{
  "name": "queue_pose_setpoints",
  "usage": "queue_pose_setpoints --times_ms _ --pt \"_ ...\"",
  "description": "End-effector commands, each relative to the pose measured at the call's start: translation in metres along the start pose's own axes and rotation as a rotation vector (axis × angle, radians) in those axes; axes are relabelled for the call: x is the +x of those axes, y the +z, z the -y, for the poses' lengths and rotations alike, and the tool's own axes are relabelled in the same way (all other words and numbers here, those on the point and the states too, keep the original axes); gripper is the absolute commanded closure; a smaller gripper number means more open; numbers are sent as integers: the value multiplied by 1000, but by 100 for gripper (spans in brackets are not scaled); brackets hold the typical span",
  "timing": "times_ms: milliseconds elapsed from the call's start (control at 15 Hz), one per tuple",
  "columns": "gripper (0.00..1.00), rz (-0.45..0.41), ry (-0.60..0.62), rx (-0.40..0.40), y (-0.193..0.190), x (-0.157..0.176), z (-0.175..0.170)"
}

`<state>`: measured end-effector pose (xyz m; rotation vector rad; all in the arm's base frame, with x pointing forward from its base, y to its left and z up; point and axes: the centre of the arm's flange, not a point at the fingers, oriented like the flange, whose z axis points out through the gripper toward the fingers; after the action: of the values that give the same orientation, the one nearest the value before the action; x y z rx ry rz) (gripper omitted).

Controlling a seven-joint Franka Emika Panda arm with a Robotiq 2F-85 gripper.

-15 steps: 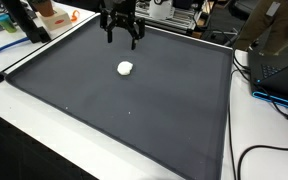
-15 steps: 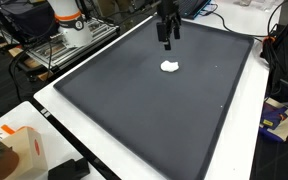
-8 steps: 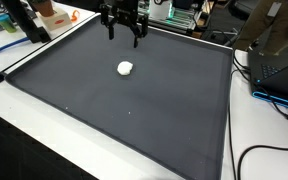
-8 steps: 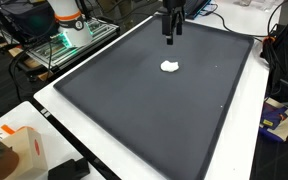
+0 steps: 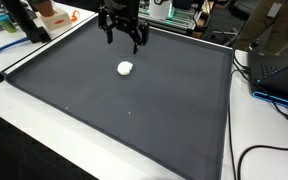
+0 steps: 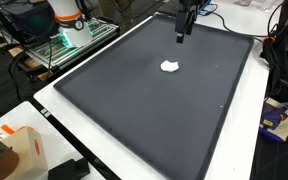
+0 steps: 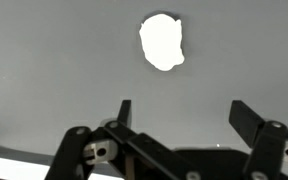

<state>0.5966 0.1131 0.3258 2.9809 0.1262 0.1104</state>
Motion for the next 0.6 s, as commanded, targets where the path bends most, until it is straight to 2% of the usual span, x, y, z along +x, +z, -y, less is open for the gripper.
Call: queue_pose_setpoints --times_ms 0,333,533 --pt "0 82 -3 -23 9 34 1" --pt "0 188 -26 11 15 52 -14" --pt "0 206 -23 55 19 59 -26"
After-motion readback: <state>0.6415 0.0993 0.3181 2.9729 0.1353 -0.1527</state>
